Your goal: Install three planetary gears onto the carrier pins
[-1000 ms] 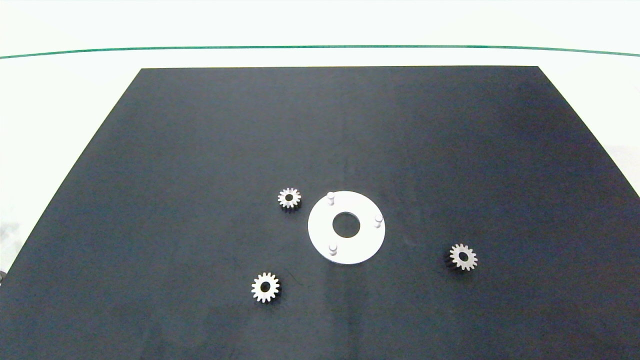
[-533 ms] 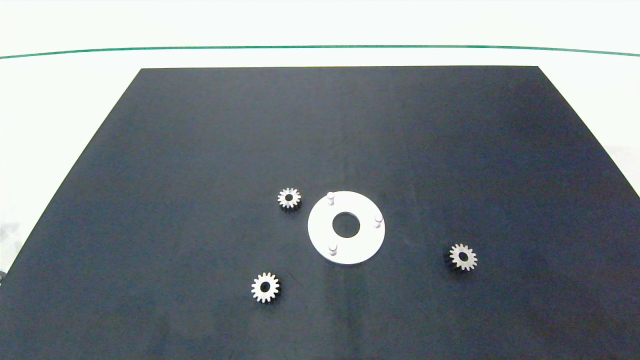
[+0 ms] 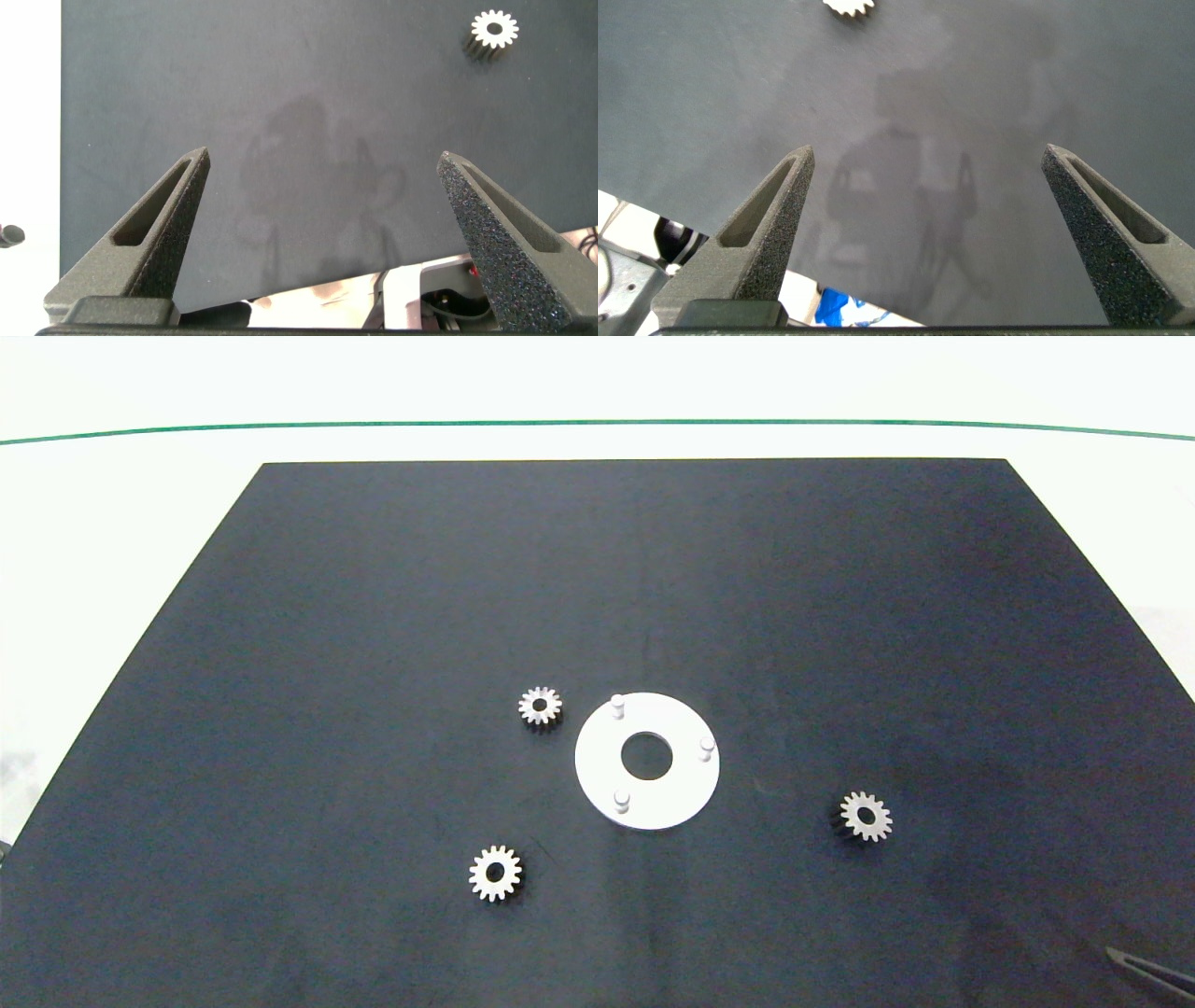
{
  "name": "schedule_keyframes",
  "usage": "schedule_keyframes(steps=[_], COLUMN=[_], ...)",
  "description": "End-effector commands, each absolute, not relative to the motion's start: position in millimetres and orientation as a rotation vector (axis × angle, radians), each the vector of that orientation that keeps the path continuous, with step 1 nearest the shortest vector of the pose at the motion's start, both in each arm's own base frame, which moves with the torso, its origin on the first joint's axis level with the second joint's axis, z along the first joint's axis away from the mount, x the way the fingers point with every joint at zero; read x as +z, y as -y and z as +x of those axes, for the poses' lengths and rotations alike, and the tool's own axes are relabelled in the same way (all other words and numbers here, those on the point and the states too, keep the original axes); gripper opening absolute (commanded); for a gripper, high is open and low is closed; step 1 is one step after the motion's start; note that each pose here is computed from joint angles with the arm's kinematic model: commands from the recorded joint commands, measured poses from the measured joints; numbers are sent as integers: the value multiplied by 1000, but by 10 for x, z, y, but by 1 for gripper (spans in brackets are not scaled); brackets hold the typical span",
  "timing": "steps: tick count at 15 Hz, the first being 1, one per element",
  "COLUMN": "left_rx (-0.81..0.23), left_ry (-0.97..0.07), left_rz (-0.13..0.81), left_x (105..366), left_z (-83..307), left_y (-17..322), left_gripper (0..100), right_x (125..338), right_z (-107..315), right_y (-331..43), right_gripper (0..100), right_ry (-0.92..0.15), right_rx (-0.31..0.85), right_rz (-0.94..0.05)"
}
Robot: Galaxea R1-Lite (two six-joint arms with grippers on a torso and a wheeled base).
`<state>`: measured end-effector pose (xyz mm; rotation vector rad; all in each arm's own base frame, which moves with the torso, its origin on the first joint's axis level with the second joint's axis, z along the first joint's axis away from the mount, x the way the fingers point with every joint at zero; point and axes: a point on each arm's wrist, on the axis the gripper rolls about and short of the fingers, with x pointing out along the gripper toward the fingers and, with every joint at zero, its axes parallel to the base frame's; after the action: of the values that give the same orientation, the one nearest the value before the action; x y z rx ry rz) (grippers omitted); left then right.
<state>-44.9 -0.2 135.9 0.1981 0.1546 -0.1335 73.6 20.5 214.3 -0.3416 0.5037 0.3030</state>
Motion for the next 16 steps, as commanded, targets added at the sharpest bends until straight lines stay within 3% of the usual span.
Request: schedule_keyframes(steps=[1,16], left_rx=[-134,-131], left_ry=[-153,-153], left_rz=[200,200], left_x=[1344,1314], left_z=[-456,-457], left_y=[2,2], left_gripper=[100,100], right_x=[2138,1889], right_z=[1134,1693], right_y=[-420,-795], right_gripper=[100,100], right_ry=[-562,-621], right_rx=[383,462], right_rz=[-375,-409])
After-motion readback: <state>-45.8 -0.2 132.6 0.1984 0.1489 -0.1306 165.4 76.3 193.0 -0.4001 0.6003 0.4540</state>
